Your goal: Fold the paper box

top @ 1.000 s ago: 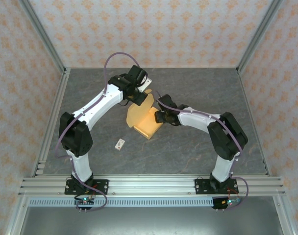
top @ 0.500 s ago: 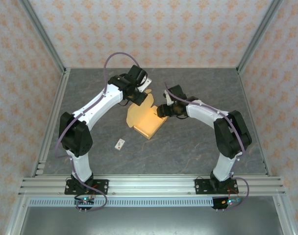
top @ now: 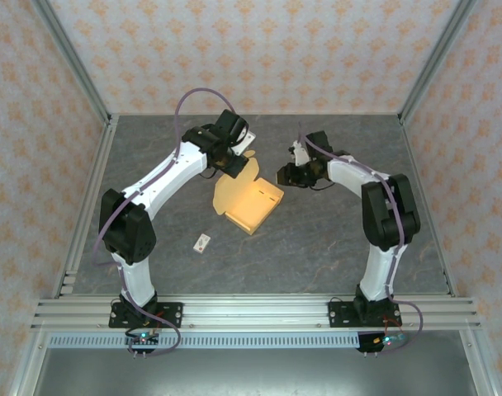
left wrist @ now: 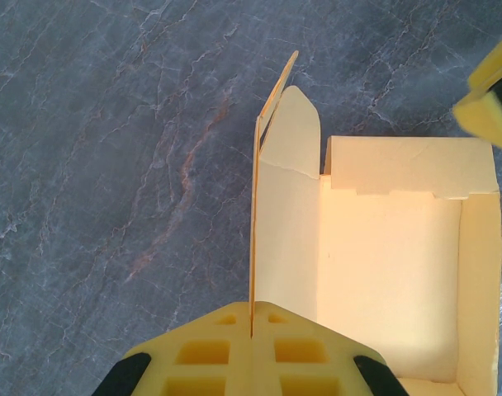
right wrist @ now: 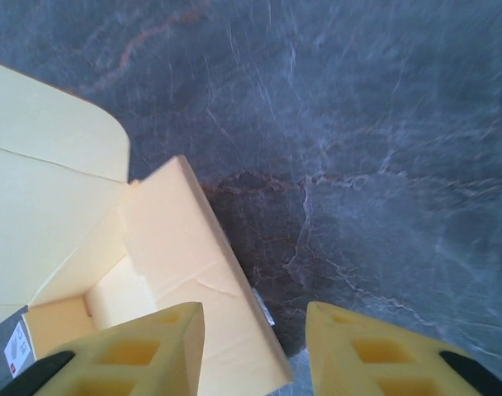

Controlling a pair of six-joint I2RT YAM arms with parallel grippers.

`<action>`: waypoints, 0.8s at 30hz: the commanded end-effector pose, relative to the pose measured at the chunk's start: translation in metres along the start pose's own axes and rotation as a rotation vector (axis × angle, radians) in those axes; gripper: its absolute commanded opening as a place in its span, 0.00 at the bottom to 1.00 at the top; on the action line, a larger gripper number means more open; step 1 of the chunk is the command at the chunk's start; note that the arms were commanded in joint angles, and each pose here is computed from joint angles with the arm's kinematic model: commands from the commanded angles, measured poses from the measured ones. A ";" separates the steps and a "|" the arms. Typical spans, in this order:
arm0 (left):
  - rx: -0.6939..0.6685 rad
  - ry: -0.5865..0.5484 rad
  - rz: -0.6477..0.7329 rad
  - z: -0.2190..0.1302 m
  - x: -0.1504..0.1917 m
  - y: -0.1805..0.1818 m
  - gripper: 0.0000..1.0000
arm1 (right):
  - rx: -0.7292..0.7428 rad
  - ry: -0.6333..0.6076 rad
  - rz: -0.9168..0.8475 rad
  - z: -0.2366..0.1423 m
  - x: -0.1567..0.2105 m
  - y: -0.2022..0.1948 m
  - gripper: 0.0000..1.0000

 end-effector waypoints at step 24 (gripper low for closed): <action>-0.022 -0.045 0.001 -0.019 -0.004 0.004 0.00 | -0.158 0.052 0.015 0.014 0.014 0.021 0.21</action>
Point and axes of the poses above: each hand's point on the last joint's axis, 136 mm out from that joint toward the fingers, its own z axis out along the fingers, its own y axis along the line the jaws close on, x = y × z, the point moved 6 cm from there along -z, back along the fingers, and after that the axes turned 4 degrees about -z, right-handed, at the moved point
